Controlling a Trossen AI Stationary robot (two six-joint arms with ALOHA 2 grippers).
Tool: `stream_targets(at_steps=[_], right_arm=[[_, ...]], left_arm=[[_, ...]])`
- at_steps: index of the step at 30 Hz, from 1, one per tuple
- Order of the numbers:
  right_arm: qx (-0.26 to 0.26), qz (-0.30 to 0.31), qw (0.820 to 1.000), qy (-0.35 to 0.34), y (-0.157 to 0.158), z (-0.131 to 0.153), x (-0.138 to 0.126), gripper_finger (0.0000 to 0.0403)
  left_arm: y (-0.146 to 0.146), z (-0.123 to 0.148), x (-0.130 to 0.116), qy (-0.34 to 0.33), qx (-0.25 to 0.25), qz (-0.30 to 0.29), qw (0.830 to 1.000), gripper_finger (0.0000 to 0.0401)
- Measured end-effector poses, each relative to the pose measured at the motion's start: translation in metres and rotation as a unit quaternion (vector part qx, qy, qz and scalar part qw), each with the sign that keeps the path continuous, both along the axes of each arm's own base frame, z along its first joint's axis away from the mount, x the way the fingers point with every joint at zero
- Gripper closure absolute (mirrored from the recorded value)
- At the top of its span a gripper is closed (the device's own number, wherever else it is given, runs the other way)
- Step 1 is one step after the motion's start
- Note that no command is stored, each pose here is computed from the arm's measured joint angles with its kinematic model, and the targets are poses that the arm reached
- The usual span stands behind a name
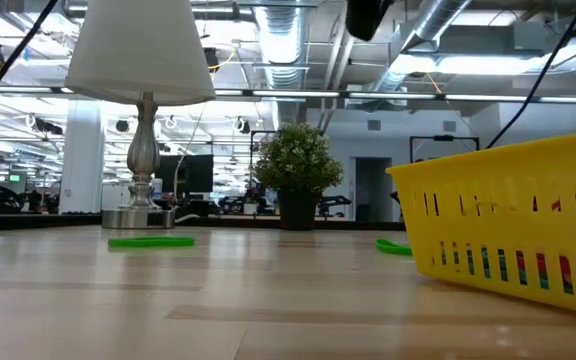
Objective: Pick and place items into bin
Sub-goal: Put the left green rubber band into the bin
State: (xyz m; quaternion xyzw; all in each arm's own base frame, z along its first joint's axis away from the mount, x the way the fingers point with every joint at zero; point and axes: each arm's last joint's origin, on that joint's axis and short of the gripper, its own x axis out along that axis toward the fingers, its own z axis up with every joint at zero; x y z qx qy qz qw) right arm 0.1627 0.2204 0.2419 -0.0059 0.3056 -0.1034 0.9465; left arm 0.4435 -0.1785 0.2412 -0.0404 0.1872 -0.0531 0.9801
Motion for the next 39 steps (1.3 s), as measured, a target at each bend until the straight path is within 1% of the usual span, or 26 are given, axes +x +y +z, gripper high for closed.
stream_targets(at_steps=[3, 5, 7, 9, 11, 12, 15, 18, 19, 22, 24, 27, 29, 30, 32, 35, 37, 39], right_arm=[[0.000, 0.000, 1.000, 0.000, 0.000, 0.000, 0.000, 0.0321], [0.003, -0.002, 1.000, -0.001, 0.000, 0.000, 0.000, 0.0321], [0.011, -0.008, 1.000, -0.003, 0.000, 0.000, 0.000, 0.0321], [0.015, -0.012, 1.000, -0.005, 0.000, 0.000, 0.000, 0.0321], [0.007, -0.015, 1.000, -0.012, -0.001, 0.000, 0.000, 0.0321], [-0.007, -0.014, 1.000, -0.018, -0.001, 0.001, 0.000, 0.0321], [-0.046, -0.023, 0.998, -0.048, -0.003, 0.002, 0.000, 0.0321], [-0.083, -0.005, 0.996, -0.045, -0.006, 0.006, -0.002, 0.0321], [-0.094, 0.000, 0.995, -0.044, -0.008, 0.009, -0.003, 0.0321], [-0.107, -0.004, 0.993, -0.042, -0.022, 0.020, -0.004, 0.0321], [-0.108, -0.013, 0.994, -0.034, -0.035, 0.028, -0.006, 0.0321], [-0.102, -0.027, 0.994, -0.034, -0.056, 0.043, -0.010, 0.0321], [-0.073, -0.034, 0.996, -0.031, -0.067, 0.052, -0.008, 0.0321], [-0.052, -0.035, 0.998, -0.031, -0.071, 0.052, -0.005, 0.0321], [-0.024, -0.033, 0.999, -0.027, -0.077, 0.043, 0.003, 0.0321], [-0.003, -0.013, 1.000, -0.004, -0.083, 0.010, 0.016, 0.0321], [0.019, -0.004, 1.000, 0.007, -0.087, -0.012, 0.024, 0.0321], [0.039, -0.004, 0.999, 0.015, -0.093, -0.030, 0.029, 0.0321]], left_arm=[[0.003, 0.013, -0.008, 0.010, 0.005, -0.005, 1.000, 0.0307], [0.009, 0.027, -0.017, 0.025, 0.023, -0.001, 0.999, 0.0307], [0.017, 0.043, -0.031, 0.050, 0.036, 0.010, 0.998, 0.0308], [0.026, 0.060, -0.048, 0.083, 0.035, 0.021, 0.996, 0.0312], [0.036, 0.080, -0.070, 0.114, 0.032, 0.033, 0.992, 0.0316], [0.041, 0.091, -0.083, 0.124, 0.031, 0.044, 0.991, 0.0317], [0.056, 0.119, -0.124, 0.149, 0.053, 0.106, 0.982, 0.0320], [0.067, 0.137, -0.164, 0.150, 0.088, 0.200, 0.964, 0.0321], [0.070, 0.142, -0.176, 0.152, 0.097, 0.222, 0.958, 0.0321], [0.076, 0.147, -0.207, 0.181, 0.104, 0.236, 0.949, 0.0321], [0.080, 0.140, -0.222, 0.200, 0.116, 0.244, 0.942, 0.0321], [0.090, 0.122, -0.239, 0.198, 0.100, 0.268, 0.938, 0.0321], [0.095, 0.098, -0.245, 0.198, 0.083, 0.278, 0.936, 0.0321], [0.096, 0.083, -0.246, 0.191, 0.066, 0.279, 0.939, 0.0321], [0.095, 0.051, -0.246, 0.174, 0.025, 0.267, 0.948, 0.0321], [0.091, 0.009, -0.241, 0.125, -0.034, 0.229, 0.965, 0.0321], [0.091, -0.019, -0.239, 0.106, -0.066, 0.212, 0.969, 0.0321], [0.092, -0.041, -0.237, 0.096, -0.102, 0.198, 0.970, 0.0321]])
